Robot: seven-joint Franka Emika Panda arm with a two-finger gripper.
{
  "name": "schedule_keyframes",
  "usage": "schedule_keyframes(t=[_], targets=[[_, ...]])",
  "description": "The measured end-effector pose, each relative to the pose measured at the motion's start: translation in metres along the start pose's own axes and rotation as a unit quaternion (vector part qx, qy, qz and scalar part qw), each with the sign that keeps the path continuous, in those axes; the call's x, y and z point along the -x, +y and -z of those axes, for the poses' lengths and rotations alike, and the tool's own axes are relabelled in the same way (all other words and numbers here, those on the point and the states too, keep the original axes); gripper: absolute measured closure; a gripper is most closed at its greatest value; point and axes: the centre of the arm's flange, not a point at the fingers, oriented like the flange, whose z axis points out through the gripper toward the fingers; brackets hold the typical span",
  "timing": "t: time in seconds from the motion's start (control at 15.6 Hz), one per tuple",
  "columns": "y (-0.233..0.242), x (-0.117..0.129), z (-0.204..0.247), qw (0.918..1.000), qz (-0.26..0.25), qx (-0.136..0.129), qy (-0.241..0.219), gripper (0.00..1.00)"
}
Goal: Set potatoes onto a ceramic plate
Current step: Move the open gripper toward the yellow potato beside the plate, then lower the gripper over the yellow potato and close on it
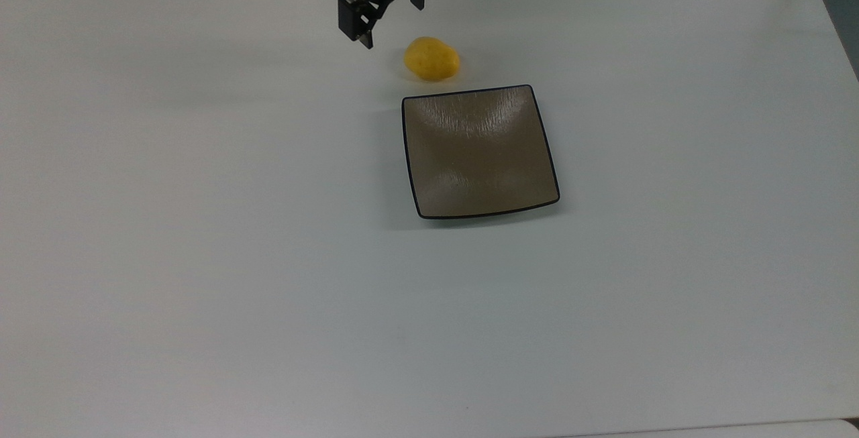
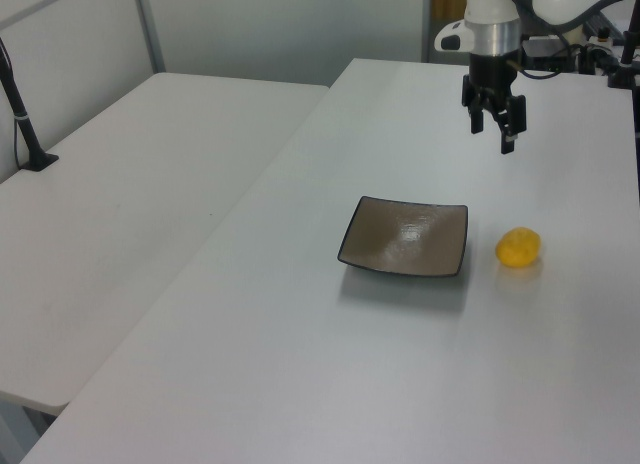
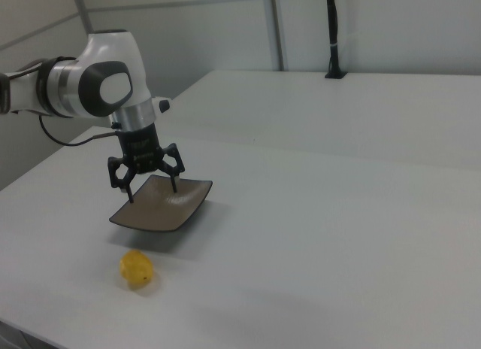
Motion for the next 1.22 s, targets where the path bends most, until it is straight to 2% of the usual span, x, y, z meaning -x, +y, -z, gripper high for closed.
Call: schedule_keyframes(t=[0.19, 0.64, 0.96, 1.22], targets=[[-0.013, 0.001, -0.018, 0.9991, 0.039, -0.012, -0.016, 0.0], [-0.047, -0.004, -0.06, 0.9961, 0.062, -0.053, -0.034, 0.0], [-0.064, -0.01, -0.105, 0.9962, 0.078, -0.036, -0.017, 0.0], [-0.065, -0.014, -0.123, 0.9956, 0.082, -0.041, -0.02, 0.0]])
